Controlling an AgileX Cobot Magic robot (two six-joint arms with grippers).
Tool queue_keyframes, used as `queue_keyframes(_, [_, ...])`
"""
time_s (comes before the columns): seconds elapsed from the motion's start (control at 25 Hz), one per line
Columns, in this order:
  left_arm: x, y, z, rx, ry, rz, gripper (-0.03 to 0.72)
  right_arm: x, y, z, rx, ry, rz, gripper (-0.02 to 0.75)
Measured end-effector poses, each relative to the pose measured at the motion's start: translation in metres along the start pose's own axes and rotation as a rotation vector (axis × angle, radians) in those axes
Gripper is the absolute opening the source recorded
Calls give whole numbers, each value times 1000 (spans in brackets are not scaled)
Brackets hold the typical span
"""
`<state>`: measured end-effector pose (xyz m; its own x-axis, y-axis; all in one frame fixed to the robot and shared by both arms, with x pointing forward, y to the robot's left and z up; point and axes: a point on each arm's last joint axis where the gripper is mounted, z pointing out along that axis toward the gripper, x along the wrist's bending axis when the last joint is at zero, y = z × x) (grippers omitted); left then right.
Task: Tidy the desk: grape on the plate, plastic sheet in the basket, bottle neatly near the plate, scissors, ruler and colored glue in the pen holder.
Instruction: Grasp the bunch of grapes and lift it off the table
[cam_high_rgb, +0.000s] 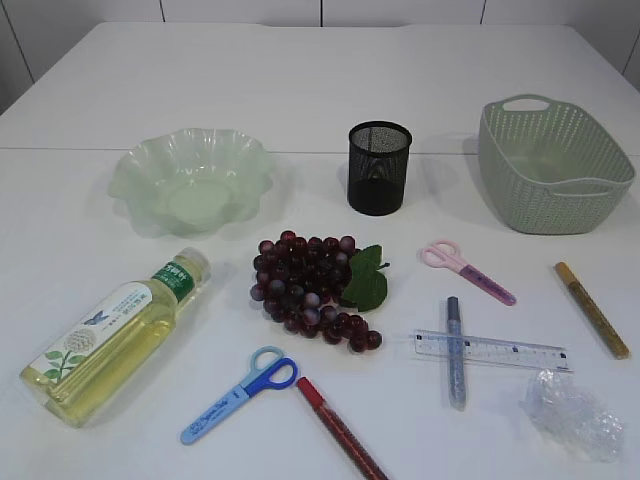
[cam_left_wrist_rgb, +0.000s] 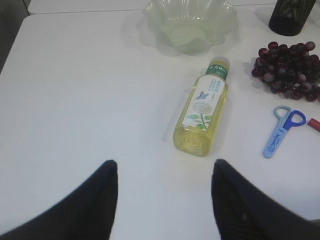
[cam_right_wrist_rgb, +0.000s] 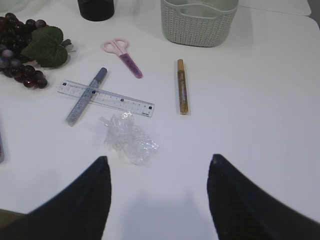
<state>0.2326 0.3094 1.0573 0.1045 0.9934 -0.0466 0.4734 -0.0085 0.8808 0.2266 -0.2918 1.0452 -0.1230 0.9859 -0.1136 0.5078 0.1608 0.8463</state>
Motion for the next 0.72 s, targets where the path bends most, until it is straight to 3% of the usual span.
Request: queue_keyframes(0.72, [0, 0, 0, 0, 0, 0, 435, 0, 0, 0, 0, 0, 0, 479])
